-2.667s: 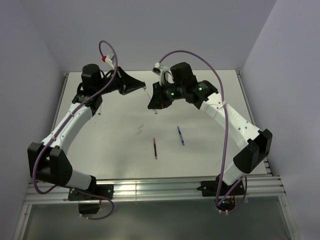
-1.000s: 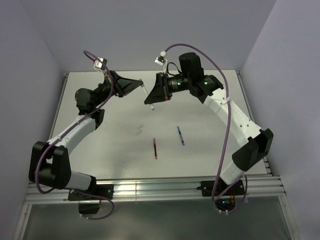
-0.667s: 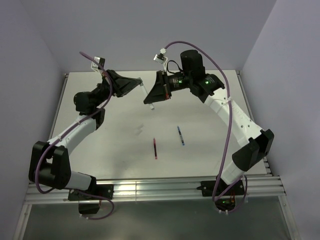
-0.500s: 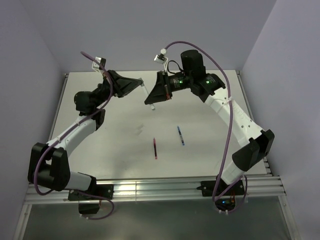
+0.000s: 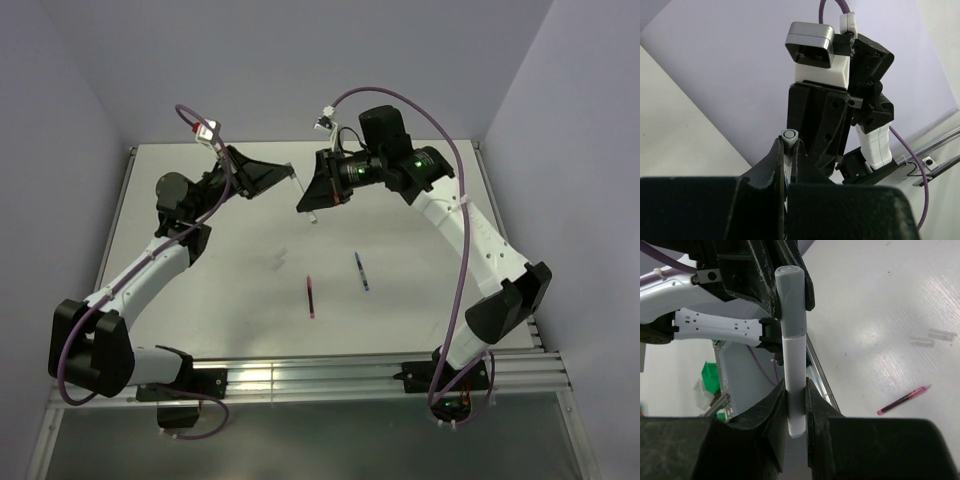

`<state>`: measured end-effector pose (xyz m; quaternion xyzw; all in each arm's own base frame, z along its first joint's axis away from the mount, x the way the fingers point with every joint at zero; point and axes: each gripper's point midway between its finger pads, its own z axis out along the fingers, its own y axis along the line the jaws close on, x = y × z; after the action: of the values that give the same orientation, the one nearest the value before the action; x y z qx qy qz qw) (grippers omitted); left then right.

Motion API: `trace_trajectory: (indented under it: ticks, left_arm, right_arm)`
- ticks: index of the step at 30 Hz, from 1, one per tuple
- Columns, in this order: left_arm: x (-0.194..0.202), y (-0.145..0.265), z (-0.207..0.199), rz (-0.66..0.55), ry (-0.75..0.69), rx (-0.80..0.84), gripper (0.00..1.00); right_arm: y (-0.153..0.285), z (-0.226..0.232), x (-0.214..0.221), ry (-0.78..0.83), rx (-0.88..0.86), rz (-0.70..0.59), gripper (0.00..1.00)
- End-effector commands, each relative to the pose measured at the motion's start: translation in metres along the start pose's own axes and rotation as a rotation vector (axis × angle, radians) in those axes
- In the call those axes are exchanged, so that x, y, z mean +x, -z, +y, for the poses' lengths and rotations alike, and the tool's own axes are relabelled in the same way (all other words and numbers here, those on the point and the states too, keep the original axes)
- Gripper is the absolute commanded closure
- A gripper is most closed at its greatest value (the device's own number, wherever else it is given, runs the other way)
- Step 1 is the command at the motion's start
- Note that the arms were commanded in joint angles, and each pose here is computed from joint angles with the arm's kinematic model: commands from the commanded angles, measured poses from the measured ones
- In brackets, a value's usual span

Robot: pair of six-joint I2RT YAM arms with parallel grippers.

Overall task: Insert the pens into the pen caps
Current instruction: Insert the pen cap onto the pen, then press the pen cap onto the pen.

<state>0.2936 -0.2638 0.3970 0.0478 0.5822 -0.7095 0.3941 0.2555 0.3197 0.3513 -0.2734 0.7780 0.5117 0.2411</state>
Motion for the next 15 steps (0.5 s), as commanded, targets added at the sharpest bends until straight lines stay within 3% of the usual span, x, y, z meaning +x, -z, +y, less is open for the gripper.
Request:
trace_trajectory:
  ticks: [1, 9, 15]
  left_arm:
    - [0.083, 0.011, -0.015, 0.364, 0.05, 0.073, 1.0]
    - [0.095, 0.008, -0.005, 0.417, 0.011, 0.029, 1.0]
    - [0.106, 0.014, -0.026, 0.453, 0.042, 0.124, 1.0]
  right_arm:
    - [0.028, 0.016, -0.099, 0.257, 0.099, -0.347, 1.0]
    - [0.027, 0.004, -0.107, 0.248, 0.174, -0.355, 1.0]
    - [0.03, -0.003, -0.108, 0.302, 0.238, -0.365, 1.0]
